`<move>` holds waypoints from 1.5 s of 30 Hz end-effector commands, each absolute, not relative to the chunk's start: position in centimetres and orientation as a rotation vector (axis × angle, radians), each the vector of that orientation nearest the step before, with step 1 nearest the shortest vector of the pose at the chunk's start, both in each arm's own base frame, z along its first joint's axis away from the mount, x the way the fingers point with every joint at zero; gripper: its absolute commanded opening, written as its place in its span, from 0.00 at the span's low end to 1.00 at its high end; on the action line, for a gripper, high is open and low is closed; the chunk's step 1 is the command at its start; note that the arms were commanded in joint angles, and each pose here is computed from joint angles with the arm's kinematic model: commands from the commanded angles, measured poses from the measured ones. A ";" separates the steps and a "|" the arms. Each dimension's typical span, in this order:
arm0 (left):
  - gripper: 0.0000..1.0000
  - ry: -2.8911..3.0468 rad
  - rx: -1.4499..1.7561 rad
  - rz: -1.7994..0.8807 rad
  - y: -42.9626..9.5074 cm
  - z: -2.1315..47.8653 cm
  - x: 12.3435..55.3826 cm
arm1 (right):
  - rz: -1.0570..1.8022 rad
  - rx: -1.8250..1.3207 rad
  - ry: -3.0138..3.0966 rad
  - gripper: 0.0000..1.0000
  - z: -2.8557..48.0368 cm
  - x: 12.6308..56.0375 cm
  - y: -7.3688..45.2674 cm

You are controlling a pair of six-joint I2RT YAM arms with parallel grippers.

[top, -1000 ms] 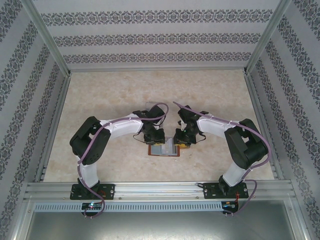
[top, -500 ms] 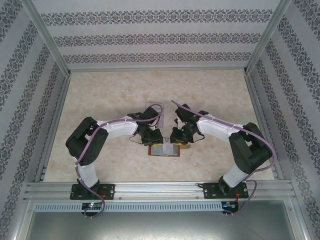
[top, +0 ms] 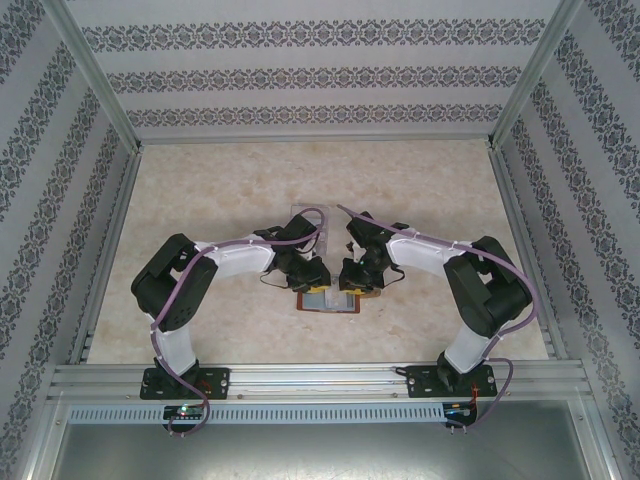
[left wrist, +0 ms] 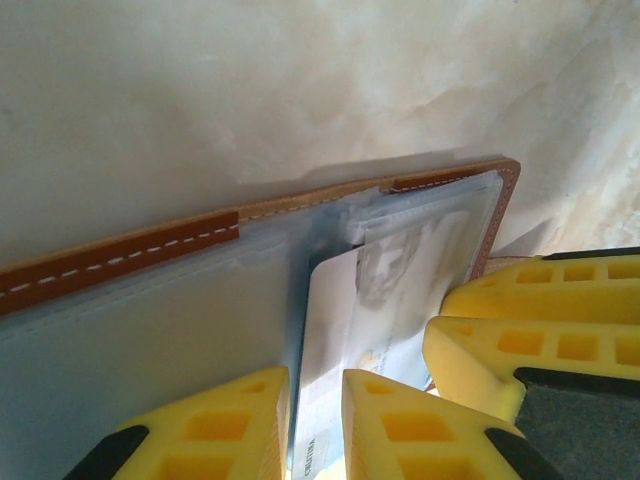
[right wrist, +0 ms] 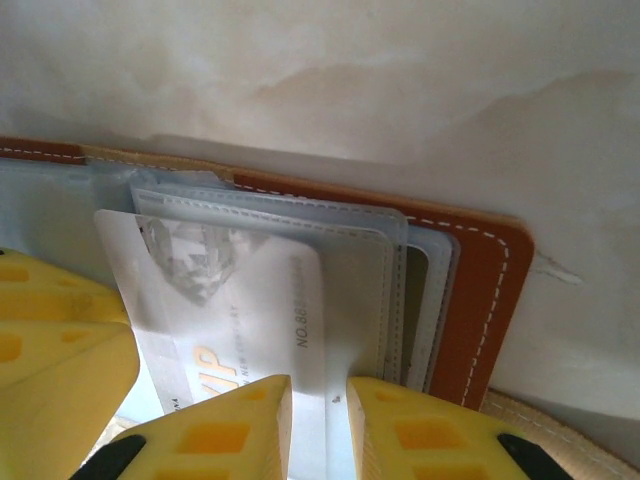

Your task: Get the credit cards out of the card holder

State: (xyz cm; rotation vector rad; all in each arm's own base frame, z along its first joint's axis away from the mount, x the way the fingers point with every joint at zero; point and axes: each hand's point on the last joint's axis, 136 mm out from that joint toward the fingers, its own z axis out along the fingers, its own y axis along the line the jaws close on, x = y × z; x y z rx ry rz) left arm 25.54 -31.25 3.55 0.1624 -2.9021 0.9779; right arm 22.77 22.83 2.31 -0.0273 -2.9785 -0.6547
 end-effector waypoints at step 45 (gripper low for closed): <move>0.11 -2.901 0.183 0.994 -29.1 4.2 25.6 | -0.500 -0.055 -2.972 0.24 0.3 22.0 20.4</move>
